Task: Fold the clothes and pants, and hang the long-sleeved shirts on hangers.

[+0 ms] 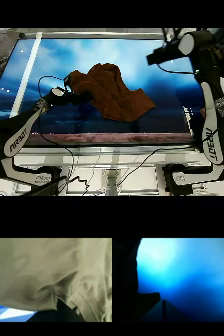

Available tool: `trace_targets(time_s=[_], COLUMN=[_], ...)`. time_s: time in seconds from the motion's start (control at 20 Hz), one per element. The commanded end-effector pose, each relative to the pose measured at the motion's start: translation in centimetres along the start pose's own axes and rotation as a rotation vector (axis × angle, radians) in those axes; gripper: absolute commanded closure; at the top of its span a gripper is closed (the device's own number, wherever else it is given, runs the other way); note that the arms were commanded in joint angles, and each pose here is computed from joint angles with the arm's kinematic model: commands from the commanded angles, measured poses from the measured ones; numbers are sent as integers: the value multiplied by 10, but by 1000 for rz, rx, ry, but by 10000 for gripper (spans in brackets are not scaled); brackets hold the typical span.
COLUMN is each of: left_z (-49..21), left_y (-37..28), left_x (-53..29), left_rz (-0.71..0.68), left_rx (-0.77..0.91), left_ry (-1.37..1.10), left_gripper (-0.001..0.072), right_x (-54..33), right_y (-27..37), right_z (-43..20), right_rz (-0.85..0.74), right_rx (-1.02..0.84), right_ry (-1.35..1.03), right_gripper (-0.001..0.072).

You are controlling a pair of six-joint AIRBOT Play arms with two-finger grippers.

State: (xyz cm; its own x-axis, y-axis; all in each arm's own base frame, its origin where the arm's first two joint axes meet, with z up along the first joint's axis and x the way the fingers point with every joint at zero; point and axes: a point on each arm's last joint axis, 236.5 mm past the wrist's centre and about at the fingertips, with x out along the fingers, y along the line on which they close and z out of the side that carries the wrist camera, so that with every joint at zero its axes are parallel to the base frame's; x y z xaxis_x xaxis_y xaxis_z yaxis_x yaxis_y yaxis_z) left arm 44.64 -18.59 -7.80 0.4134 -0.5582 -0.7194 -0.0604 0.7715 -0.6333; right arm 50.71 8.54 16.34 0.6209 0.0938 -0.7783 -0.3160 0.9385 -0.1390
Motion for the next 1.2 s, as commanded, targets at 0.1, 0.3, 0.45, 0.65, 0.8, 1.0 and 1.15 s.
trace_targets(time_s=[0.1,0.3,0.45,0.65,0.8,1.0,1.15], left_z=[-16,-5,22,10,-8,-23,-42], left_y=[-29,-21,-21,5,57,112,132], left_x=[-63,-170,-260,-322,-332,-318,-293], left_rz=[-52,125,247,403,551,617,597], left_rx=[229,449,513,515,460,361,316], left_ry=[105,23,-214,-271,-160,-80,13], left_gripper=[693,693,693,693,693,693,693], right_x=[35,60,71,83,96,129,159], right_y=[-42,-15,12,50,99,175,230], right_z=[-78,-107,-89,-42,-16,-19,-37], right_rz=[155,272,344,361,382,437,477], right_rx=[256,257,311,298,275,236,167], right_ry=[155,208,130,-31,-108,-95,-40], right_gripper=[701,700,700,615,368,176,176])
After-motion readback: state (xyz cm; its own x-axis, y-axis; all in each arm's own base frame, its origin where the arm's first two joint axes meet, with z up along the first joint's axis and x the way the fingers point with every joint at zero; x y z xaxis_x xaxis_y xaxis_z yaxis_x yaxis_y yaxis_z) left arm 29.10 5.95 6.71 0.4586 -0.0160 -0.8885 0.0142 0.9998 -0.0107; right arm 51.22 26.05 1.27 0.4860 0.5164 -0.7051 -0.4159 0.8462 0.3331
